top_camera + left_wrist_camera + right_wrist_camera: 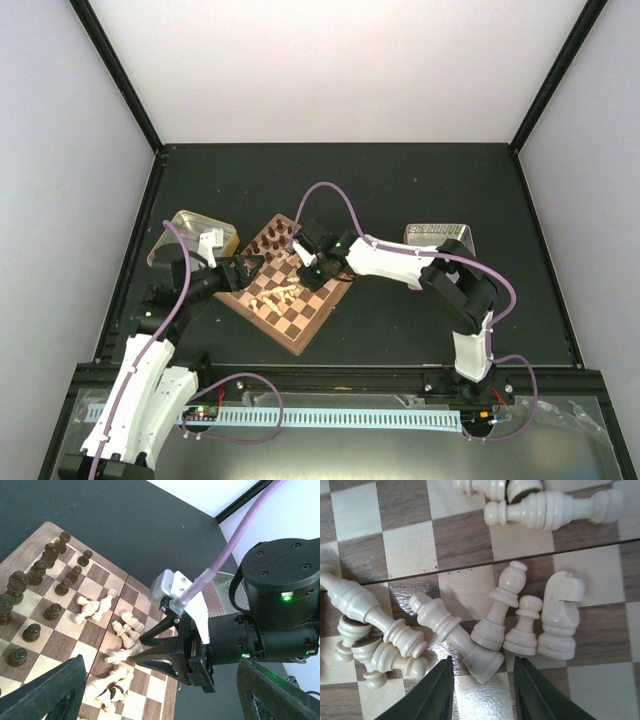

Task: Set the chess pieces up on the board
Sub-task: Pick up the chess piece from the chessboard.

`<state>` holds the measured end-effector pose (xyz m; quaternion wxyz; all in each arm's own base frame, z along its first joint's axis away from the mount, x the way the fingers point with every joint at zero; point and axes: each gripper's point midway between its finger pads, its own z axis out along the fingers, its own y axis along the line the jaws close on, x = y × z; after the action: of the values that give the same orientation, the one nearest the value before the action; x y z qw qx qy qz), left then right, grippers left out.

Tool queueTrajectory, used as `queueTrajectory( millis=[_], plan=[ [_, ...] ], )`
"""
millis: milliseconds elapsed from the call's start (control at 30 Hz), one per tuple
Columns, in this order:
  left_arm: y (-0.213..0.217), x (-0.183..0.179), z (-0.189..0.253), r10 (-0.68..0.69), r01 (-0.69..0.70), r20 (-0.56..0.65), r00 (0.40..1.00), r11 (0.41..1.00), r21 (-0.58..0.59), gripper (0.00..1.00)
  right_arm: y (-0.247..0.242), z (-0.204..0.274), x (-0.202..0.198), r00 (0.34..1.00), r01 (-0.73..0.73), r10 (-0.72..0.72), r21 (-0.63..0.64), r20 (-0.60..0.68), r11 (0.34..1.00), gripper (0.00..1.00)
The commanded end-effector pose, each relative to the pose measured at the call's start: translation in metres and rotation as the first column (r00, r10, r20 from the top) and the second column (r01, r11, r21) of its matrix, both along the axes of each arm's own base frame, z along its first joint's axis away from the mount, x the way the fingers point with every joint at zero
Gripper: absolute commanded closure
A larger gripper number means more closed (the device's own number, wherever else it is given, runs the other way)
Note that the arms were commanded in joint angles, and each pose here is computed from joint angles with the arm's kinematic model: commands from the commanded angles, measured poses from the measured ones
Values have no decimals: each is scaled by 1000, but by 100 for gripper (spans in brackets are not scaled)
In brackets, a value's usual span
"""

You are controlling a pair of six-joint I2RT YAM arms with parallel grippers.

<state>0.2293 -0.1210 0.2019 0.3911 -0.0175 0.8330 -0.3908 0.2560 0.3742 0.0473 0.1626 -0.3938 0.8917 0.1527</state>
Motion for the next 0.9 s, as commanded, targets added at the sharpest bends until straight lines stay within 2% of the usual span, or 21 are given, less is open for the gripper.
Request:
queueTrajectory(
  millis=[0, 167, 333, 633, 867],
  plan=[
    [1, 0, 1, 5, -5, -1, 1000, 1000, -8, 17, 9, 42, 18, 989, 135, -139, 80, 52, 988, 66],
    [2, 0, 0, 11, -11, -2, 1000, 1000, -1, 17, 13, 37, 29, 973, 224, -227, 74, 39, 972, 74],
    [3, -1, -2, 15, -15, -7, 1000, 1000, 4, 17, 15, 25, 31, 970, 242, -242, 34, 15, 970, 80],
    [3, -2, -7, 15, -15, -14, 1000, 1000, 5, 17, 17, 12, 25, 973, 229, -228, 14, -28, 973, 87],
    [3, -3, -8, 16, -16, -19, 1000, 1000, 6, 17, 16, 2, 25, 969, 242, -242, -21, -38, 970, 87]
  ],
)
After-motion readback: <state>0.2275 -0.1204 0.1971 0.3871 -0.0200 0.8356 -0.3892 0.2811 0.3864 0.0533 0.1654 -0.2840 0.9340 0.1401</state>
